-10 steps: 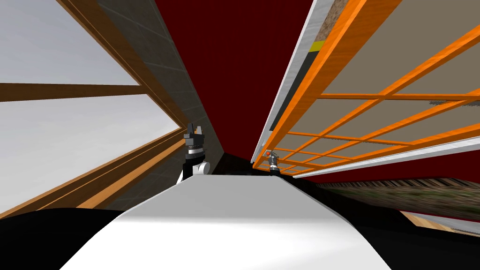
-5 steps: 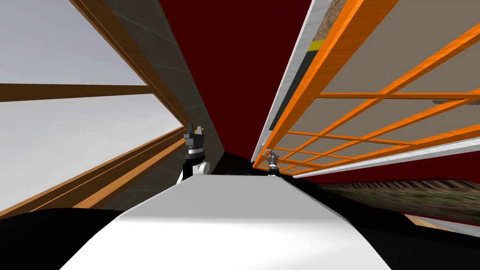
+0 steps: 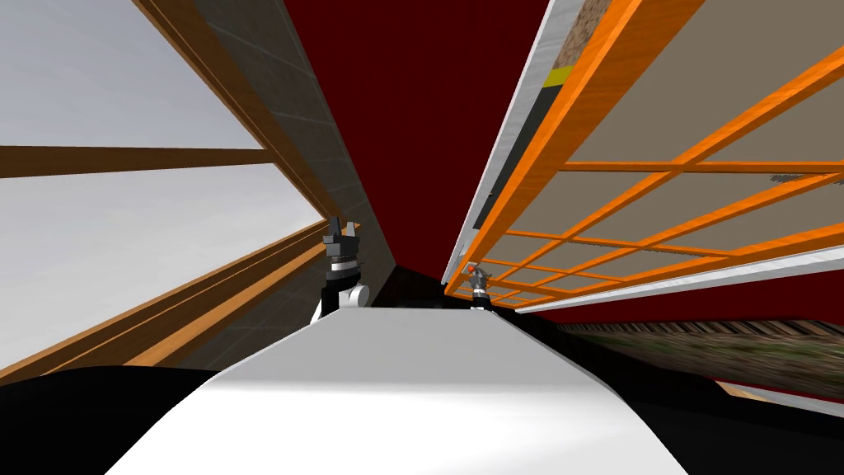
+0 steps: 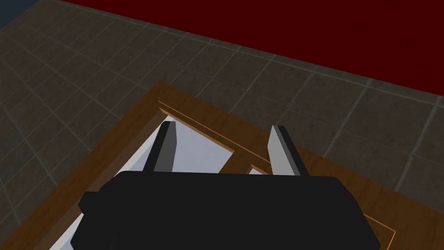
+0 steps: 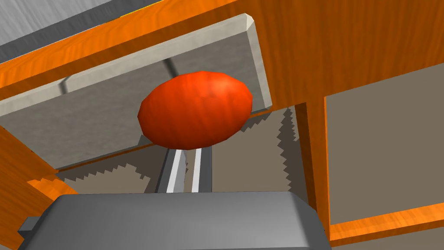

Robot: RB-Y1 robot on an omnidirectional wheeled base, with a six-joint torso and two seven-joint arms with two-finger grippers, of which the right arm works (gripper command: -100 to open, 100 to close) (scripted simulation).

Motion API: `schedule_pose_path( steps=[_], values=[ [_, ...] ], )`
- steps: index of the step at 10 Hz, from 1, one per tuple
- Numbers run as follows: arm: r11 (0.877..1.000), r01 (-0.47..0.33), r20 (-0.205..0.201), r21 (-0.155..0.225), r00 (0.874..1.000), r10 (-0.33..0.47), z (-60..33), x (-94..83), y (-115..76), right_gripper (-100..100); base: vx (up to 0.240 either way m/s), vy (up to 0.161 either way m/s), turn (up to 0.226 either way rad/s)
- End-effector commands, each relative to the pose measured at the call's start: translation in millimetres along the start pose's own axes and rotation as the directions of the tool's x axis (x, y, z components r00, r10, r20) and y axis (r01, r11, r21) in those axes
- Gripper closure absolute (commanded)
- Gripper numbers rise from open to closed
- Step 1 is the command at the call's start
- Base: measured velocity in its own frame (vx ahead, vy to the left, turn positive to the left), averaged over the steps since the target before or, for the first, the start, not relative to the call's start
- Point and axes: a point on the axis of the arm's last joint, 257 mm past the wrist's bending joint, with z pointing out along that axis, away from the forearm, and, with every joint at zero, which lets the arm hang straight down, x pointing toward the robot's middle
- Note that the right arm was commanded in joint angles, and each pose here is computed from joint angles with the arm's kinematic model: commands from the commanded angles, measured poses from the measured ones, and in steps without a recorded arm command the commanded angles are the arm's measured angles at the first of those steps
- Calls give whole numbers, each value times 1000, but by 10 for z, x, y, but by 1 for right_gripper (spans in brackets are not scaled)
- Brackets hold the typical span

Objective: Pull the door open

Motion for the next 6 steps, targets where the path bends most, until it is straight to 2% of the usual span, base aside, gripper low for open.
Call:
schedule_pose_path(
  steps=[1, 2, 3, 4, 6],
  values=[
    [999, -33, -38, -14, 999, 33, 73, 219, 27, 100, -28, -3, -12],
    [1000, -28, -24, 8, 999, 28, 15, 156, -56, 100, -8, 4, 19],
    [999, -33, -37, -12, 999, 32, 68, 214, 20, 100, -4, 3, -12],
    [999, -23, -11, 28, 1000, 23, -39, 98, -130, 100, 0, 0, 0],
    [1000, -28, -24, 8, 999, 28, 16, 156, -56, 100, 3, -1, -2]
  ],
)
